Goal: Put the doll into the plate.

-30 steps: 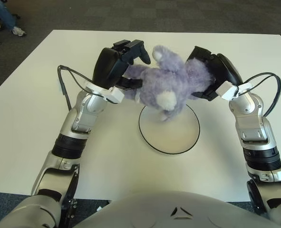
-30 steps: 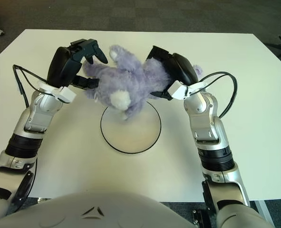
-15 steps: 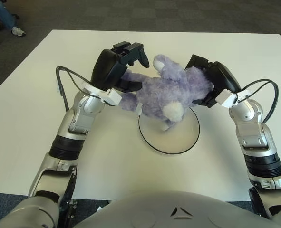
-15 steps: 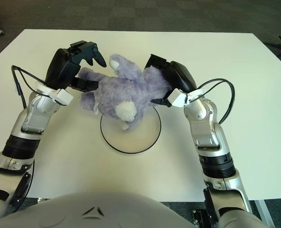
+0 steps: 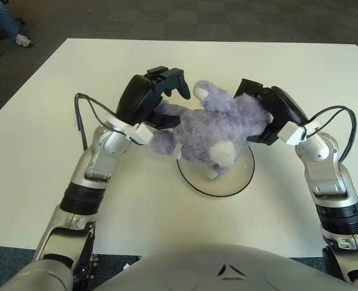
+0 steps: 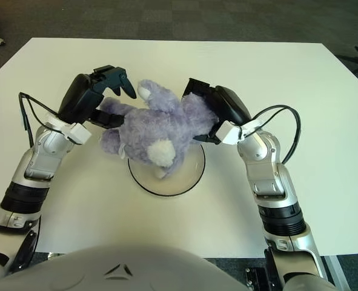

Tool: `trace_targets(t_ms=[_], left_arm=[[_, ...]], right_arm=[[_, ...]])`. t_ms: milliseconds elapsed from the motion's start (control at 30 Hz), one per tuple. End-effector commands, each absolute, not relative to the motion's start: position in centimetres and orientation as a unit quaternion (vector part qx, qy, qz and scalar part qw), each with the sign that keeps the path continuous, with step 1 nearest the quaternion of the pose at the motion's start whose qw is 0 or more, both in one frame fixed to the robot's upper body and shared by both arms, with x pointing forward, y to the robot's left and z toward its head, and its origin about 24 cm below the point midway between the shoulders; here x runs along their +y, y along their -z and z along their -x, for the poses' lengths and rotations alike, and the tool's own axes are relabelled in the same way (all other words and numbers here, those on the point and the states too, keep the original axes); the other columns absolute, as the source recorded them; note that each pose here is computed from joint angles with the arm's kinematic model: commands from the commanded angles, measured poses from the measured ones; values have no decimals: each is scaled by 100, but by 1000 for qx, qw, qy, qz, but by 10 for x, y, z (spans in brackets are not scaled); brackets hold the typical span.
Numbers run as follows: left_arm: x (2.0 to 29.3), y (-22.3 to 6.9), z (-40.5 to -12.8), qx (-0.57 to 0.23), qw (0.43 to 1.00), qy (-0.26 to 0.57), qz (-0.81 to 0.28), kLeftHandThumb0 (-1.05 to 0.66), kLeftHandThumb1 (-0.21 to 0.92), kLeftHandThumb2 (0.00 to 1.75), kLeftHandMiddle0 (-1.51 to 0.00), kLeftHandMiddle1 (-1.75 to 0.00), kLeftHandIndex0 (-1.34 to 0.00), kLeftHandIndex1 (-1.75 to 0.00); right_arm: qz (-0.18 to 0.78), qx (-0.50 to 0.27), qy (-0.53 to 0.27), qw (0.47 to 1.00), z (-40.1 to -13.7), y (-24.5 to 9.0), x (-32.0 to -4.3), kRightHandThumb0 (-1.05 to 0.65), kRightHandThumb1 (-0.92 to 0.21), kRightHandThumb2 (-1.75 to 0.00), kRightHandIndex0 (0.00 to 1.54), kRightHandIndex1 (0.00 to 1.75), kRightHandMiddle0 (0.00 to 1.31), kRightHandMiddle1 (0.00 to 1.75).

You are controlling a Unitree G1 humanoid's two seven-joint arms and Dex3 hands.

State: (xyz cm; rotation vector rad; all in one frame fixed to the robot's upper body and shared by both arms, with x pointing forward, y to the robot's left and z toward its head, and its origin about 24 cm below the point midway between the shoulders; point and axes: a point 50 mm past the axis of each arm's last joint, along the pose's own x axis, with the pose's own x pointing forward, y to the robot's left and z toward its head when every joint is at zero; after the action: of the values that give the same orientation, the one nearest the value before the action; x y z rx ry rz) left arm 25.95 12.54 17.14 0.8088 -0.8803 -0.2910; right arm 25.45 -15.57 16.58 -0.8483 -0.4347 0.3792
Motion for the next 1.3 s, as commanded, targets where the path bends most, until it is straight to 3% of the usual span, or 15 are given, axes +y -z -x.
trace_targets(t_ms=[0,333,633,1000,1267], left_arm=[[128,-173,-258,-414,814,137,-384,-1,24,130,-63,-164,-67,-151],[128,-171,-258,-417,813,141,-381,-1,22,132,-65,-167,-67,-149],[128,-169,-258,-414,812,146,-386,-1,18,138,-68,-174,-69,-145],[127,-167,-257,-413,812,147,-385,-1,18,138,-68,-173,-69,-145],[127,-167,-257,-413,812,146,-386,-1,19,136,-67,-172,-69,-146]], right_arm=[[401,-210,-182,873,-250,-170,-159,0,6,-157,103,121,78,175],[410,-189,-199,870,-246,-168,-161,0,7,-159,100,126,80,175],[432,-178,-202,861,-242,-171,-164,0,0,-153,97,130,71,175],[448,-171,-181,859,-239,-173,-168,0,-14,-149,79,165,50,175],[473,-159,-167,851,-240,-175,-172,-1,-24,-138,69,174,46,166]])
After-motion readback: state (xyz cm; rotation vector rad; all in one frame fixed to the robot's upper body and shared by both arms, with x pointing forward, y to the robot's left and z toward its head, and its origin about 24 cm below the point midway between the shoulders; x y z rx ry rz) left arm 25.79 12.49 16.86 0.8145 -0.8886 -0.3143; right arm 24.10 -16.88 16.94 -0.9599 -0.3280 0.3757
